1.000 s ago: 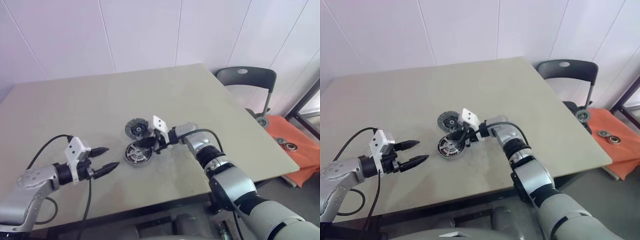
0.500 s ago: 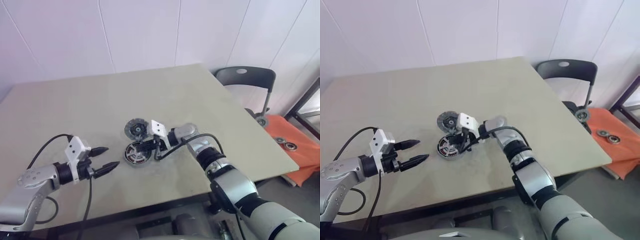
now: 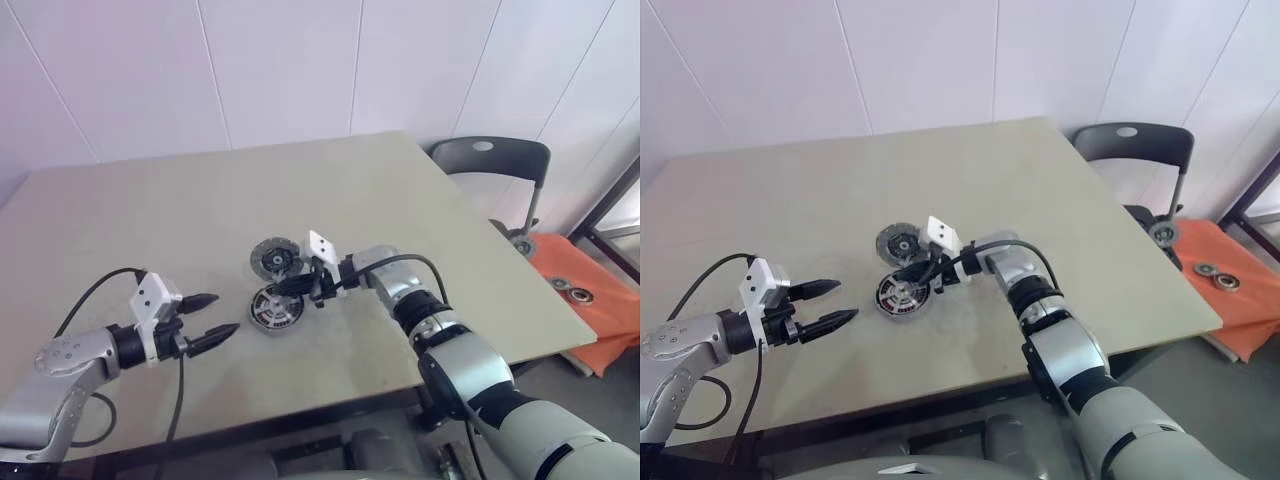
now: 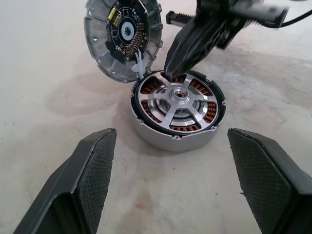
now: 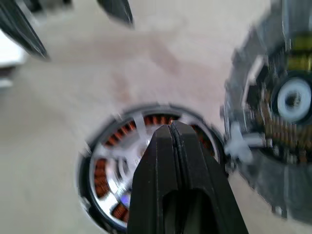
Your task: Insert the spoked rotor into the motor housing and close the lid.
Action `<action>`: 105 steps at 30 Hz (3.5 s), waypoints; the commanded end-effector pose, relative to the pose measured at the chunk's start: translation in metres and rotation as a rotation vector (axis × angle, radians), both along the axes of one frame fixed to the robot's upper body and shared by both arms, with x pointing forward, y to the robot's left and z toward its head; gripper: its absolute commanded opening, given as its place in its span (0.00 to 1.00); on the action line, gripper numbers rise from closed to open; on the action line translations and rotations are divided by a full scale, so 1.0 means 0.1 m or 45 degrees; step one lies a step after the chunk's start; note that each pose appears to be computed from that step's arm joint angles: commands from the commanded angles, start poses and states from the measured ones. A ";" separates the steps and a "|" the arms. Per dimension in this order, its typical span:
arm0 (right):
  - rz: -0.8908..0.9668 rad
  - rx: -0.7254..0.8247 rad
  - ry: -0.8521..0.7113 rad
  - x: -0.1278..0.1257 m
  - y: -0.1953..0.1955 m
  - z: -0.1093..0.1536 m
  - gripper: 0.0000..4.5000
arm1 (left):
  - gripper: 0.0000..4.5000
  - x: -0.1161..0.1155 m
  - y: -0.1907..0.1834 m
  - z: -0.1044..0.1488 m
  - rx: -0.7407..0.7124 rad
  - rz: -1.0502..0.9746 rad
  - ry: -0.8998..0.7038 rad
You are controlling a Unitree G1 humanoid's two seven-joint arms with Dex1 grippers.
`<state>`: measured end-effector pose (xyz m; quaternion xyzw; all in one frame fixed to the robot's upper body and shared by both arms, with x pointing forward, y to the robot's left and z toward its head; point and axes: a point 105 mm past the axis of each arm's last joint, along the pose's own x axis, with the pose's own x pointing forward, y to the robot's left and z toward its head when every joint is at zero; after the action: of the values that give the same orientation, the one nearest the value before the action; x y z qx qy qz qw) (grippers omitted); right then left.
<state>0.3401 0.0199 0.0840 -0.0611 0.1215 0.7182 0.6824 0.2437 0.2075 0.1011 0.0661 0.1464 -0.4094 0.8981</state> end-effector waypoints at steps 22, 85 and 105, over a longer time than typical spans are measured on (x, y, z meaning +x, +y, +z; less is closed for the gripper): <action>-0.074 -0.214 -0.160 0.13 -0.07 -0.16 0.00 | 0.86 0.02 0.03 0.11 0.020 -0.003 -0.062; 1.328 -0.528 -1.758 -0.27 -0.06 0.32 0.58 | 0.86 -0.07 -0.20 0.06 0.006 -0.048 -0.103; 1.340 -0.678 -1.740 -0.17 -0.02 0.20 0.58 | 0.86 -0.08 -0.24 0.04 -0.009 -0.028 -0.105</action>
<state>0.3182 0.0142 0.0935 -0.6667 -0.1849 0.7048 0.1568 0.2353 0.1873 0.0962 0.0731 0.1272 -0.4133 0.8987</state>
